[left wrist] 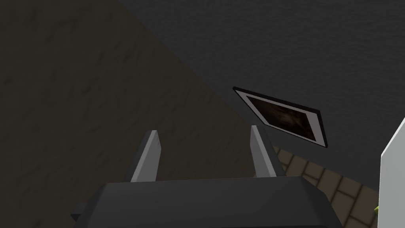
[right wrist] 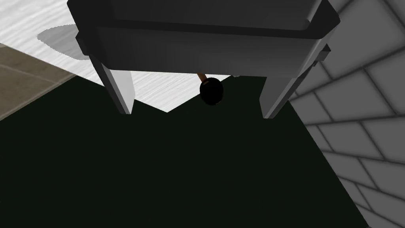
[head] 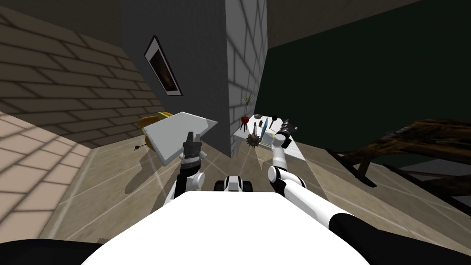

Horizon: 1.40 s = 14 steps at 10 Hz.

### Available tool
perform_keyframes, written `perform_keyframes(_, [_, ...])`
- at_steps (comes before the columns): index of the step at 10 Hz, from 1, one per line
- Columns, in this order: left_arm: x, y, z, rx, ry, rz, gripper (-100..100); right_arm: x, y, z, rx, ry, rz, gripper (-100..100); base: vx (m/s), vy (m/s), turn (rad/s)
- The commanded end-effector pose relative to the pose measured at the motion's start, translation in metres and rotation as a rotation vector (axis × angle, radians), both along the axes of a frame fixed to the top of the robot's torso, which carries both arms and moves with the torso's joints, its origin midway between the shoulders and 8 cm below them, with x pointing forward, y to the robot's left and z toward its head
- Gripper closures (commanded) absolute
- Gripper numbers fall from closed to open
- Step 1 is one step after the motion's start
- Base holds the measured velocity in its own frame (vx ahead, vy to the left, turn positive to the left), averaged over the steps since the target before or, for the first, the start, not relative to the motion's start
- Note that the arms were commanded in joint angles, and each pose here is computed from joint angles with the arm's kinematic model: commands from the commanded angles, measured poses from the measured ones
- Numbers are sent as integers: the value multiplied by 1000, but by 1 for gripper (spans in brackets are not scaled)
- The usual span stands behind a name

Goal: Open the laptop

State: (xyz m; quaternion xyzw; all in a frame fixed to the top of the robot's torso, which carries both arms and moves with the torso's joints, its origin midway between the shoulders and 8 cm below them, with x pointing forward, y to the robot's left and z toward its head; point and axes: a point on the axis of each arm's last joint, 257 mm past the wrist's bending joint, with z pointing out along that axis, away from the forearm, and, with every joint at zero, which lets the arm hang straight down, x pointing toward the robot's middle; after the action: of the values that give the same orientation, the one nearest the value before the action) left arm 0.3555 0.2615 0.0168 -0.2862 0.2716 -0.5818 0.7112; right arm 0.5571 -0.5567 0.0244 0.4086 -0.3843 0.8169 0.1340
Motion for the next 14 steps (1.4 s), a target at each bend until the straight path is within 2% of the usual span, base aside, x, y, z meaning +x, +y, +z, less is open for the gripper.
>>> perform_keyframes(1, [0, 0, 0, 0, 0, 0, 0, 15, -4, -17, 149, -54, 40, -100, -39, -14, 191])
perform_keyframes(2, [0, 0, 0, 0, 0, 0, 0, 15, -4, -17, 149, -54, 40, -100, -28, -7, 46])
perform_keyframes(5, [0, 0, 0, 0, 0, 0, 0, 34, 8, -39, 296, -99, 86, -100, -30, -6, 127])
perform_keyframes(7, [0, 0, 0, 0, 0, 0, 0, 48, 26, -58, 383, -113, 121, -100, -28, -9, 121])
perform_keyframes(10, [0, 0, 0, 0, 0, 0, 0, 66, 68, -92, 496, -108, 178, -100, -19, -5, 68])
perform_keyframes(11, [0, 0, 0, 0, 0, 0, 0, 66, 68, -92, 496, -108, 178, -100, -7, 0, 15])
perform_keyframes(12, [0, 0, 0, 0, 0, 0, 0, 71, 83, -102, 525, -102, 195, -100, -2, 1, 16])
perform_keyframes(13, [0, 0, 0, 0, 0, 0, 0, 71, 83, -102, 525, -102, 195, -100, 0, 0, 11])
perform_keyframes(14, [0, 0, 0, 0, 0, 0, 0, 73, 93, -108, 542, -97, 205, -100, 0, 0, 0])
